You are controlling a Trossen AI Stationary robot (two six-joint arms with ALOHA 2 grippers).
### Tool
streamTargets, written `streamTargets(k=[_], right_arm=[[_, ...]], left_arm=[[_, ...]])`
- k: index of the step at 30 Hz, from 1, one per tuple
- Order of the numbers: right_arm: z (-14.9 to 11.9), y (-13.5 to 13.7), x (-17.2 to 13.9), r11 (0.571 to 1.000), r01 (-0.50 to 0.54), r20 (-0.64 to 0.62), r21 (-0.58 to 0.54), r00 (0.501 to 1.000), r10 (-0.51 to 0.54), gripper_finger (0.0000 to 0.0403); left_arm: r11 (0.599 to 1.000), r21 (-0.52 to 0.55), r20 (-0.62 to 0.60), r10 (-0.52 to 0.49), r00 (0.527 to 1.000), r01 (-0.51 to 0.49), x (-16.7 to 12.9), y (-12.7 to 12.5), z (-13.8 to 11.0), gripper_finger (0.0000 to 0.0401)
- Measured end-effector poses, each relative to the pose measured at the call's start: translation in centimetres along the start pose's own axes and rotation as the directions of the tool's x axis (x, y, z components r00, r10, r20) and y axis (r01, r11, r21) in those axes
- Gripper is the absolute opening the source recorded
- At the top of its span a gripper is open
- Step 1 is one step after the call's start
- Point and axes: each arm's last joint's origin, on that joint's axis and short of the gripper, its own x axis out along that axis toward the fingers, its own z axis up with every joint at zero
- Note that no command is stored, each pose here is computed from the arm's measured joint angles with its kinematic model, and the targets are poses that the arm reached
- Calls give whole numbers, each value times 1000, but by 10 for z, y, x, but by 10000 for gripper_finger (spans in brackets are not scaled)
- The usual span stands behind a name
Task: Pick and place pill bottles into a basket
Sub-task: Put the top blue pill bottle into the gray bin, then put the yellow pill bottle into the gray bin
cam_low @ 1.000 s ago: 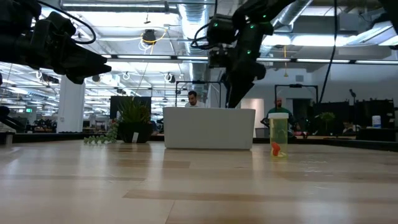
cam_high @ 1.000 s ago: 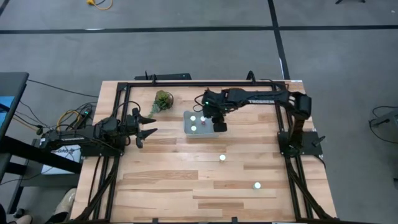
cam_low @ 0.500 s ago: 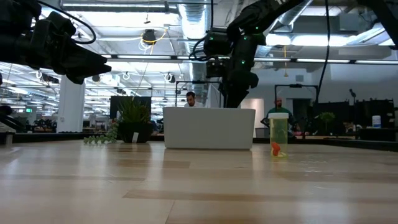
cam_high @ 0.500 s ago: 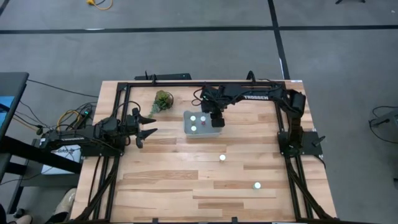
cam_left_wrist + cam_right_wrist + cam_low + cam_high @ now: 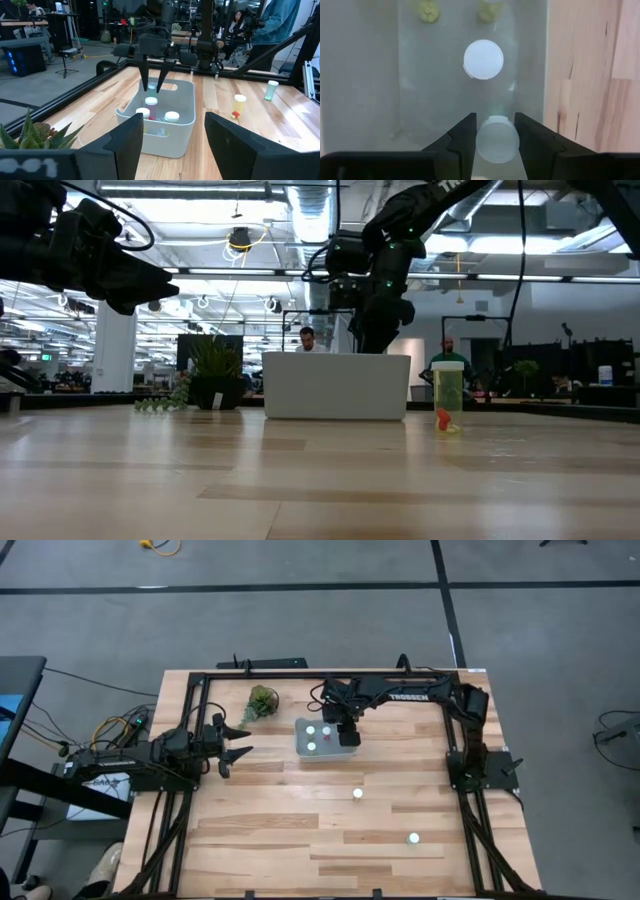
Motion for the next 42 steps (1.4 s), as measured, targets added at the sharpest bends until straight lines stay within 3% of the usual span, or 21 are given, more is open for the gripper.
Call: streamTargets(k=[12,22,29,34,39,42], right_arm=[[4,5,3,1000,-5,14,-4,1000,5,139],[5,3,3,1000,16,17,-6,1000,-16,181],[29,4,-36,999,30,42,-18,999,-29,201],[44,37,-68,996,-65,-7,-65,998,64,210],[41,90,-87,986,-142,-131,-89,983,130,223],[41,123,-101,984,-154,-136,-86,981,142,230]], left_arm=[[1000,0,0,0,1000,0,0,0,0,201],[1000,0,0,0,1000,0,0,0,0,201],[1000,0,0,0,1000,0,0,0,0,201],[1000,0,0,1,1000,-1,0,0,0,201],[1000,0,0,0,1000,0,0,0,0,201],[1000,0,0,1,1000,-1,0,0,0,201]])
